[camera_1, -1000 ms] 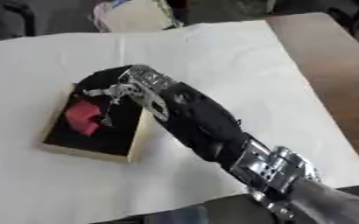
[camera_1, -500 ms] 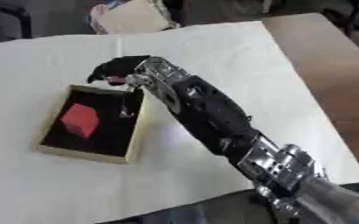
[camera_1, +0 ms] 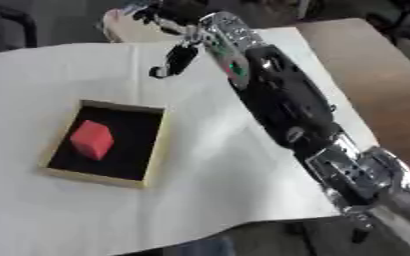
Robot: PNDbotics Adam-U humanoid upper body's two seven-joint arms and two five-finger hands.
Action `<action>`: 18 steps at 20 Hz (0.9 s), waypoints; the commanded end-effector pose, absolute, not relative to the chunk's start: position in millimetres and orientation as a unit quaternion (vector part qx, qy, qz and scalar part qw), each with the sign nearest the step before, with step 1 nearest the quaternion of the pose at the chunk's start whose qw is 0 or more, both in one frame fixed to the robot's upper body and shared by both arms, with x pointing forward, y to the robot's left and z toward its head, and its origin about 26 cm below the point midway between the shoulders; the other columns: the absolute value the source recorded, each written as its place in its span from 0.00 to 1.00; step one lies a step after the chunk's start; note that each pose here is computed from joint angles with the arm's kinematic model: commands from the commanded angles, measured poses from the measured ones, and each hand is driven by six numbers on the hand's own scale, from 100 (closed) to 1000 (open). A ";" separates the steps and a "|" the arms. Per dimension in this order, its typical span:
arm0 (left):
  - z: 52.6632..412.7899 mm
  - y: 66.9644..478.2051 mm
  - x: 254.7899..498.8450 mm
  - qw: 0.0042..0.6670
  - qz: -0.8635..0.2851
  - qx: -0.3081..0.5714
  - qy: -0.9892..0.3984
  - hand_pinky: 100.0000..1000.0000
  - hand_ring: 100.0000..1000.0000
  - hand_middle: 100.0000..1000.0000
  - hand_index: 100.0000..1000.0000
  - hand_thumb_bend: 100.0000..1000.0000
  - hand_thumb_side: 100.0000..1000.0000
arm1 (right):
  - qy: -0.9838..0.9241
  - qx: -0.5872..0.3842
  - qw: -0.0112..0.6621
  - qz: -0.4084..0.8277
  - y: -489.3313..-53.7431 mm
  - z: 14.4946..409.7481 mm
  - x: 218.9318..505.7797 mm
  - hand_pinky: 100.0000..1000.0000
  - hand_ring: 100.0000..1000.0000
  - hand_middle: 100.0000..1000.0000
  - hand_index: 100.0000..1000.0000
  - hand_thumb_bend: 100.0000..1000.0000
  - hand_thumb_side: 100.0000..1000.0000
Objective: Pick up objects on the table and place them in the box.
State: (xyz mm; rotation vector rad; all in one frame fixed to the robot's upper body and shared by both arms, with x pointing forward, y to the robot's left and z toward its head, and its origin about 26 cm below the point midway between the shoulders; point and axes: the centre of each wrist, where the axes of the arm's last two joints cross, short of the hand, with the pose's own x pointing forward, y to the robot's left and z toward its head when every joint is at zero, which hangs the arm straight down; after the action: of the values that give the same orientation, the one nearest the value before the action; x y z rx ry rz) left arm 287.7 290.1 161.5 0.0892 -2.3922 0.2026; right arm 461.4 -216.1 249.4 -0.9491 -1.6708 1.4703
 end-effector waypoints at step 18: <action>166.2 297.6 284.0 0.357 0.071 0.053 -0.930 0.80 0.56 0.59 0.80 0.12 0.40 | -0.583 -0.477 0.629 -0.192 -409.5 147.8 479.3 0.38 0.61 0.62 0.85 0.18 0.29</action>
State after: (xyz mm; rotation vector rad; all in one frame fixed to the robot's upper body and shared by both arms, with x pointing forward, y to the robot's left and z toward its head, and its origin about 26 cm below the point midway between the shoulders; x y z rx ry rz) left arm 285.9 293.0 158.7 0.1100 -2.3781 0.2075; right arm 482.1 -394.0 136.4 -1.0699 -1.3240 -0.3758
